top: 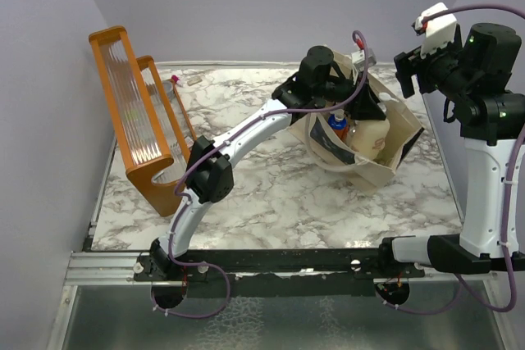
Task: Place the personal care products into the canvas bag
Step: Adjust the canvas bag at the center of the board.
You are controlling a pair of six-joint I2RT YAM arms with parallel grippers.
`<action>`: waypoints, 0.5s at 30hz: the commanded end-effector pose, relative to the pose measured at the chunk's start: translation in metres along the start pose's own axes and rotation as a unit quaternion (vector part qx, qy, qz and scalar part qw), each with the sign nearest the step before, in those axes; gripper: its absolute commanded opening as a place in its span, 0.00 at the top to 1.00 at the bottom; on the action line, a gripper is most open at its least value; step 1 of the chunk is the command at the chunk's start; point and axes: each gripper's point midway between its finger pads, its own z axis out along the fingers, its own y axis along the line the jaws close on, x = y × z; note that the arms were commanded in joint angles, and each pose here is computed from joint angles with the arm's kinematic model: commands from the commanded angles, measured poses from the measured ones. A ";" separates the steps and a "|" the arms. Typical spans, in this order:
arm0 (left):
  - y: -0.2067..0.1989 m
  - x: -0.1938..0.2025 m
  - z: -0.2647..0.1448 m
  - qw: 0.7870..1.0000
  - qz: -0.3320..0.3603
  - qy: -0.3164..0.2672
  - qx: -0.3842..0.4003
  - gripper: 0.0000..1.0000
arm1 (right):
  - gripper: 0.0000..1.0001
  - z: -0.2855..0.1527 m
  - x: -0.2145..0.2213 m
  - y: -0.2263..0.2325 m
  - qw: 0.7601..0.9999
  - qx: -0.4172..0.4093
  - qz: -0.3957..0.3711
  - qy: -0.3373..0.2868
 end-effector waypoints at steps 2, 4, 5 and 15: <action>-0.055 -0.107 -0.038 0.990 0.120 -0.073 -0.008 1.00 | 0.25 -0.008 -0.013 -0.026 0.998 0.062 0.020 -0.017; -0.053 -0.119 -0.048 0.988 0.133 -0.080 -0.025 1.00 | 0.25 -0.011 -0.011 -0.027 0.998 0.064 0.019 -0.016; -0.051 -0.125 -0.053 0.986 0.141 -0.082 -0.035 1.00 | 0.25 -0.013 -0.010 -0.027 0.998 0.065 0.016 -0.017; -0.031 -0.177 -0.110 0.966 0.176 -0.118 -0.148 1.00 | 0.30 -0.034 -0.005 0.032 0.995 -0.078 -0.038 -0.050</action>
